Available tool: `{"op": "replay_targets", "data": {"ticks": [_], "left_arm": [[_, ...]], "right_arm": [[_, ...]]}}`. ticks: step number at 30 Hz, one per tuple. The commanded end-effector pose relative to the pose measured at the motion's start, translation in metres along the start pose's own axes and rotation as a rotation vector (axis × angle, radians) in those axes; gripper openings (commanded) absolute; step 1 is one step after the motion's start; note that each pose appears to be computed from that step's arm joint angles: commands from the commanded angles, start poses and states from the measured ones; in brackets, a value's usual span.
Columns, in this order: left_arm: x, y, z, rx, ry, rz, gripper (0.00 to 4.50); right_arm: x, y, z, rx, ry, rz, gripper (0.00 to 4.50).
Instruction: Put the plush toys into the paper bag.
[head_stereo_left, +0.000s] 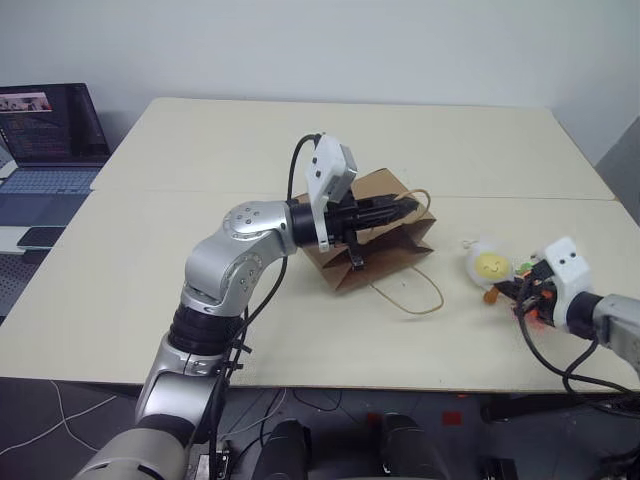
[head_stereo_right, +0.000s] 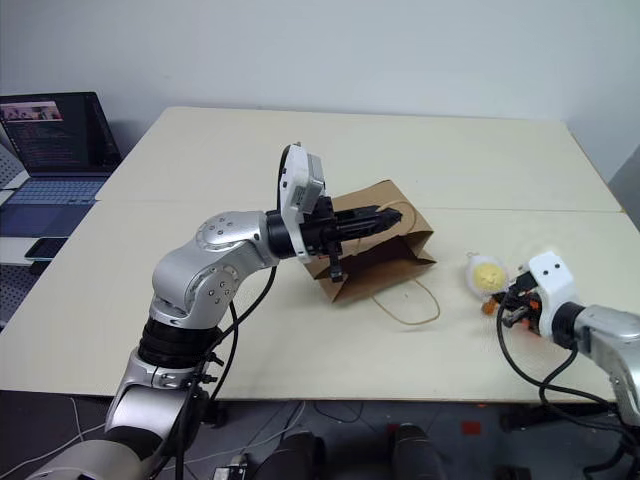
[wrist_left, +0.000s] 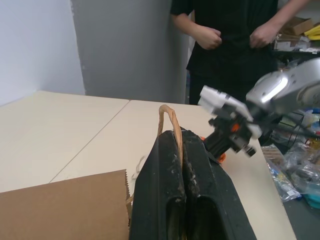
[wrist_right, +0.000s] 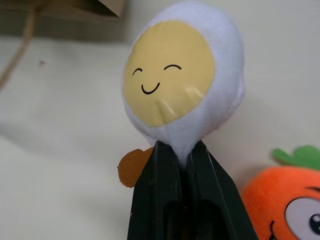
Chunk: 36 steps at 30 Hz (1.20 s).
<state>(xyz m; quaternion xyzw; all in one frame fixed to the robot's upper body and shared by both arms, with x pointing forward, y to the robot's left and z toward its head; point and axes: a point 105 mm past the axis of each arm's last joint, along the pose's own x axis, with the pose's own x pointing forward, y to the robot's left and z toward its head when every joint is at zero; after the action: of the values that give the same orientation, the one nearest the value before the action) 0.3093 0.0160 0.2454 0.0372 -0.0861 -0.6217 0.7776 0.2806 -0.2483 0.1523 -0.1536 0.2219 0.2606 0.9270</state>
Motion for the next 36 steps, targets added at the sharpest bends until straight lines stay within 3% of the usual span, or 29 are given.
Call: {"op": "replay_targets", "data": {"ticks": [1,6,12,22,36], "left_arm": [[-0.002,0.001,0.011,0.039,-0.03,-0.005,0.0],[0.002,0.001,0.013,0.042,-0.039,-0.016,0.0],[0.004,-0.003,0.02,0.024,-0.073,-0.037,0.0],[-0.004,-0.018,0.023,-0.03,-0.081,-0.098,0.0],[-0.004,-0.025,0.017,-0.061,-0.06,-0.118,0.0]], "right_arm": [[-0.021,0.02,0.036,-0.036,-0.046,0.133,0.03],[-0.024,0.06,0.057,-0.023,-0.04,0.327,0.03],[0.009,0.086,0.054,0.044,-0.028,0.392,0.03],[0.055,0.098,0.057,0.167,-0.062,0.362,0.03],[0.1,0.086,0.094,0.472,-0.208,0.182,0.03]]}}
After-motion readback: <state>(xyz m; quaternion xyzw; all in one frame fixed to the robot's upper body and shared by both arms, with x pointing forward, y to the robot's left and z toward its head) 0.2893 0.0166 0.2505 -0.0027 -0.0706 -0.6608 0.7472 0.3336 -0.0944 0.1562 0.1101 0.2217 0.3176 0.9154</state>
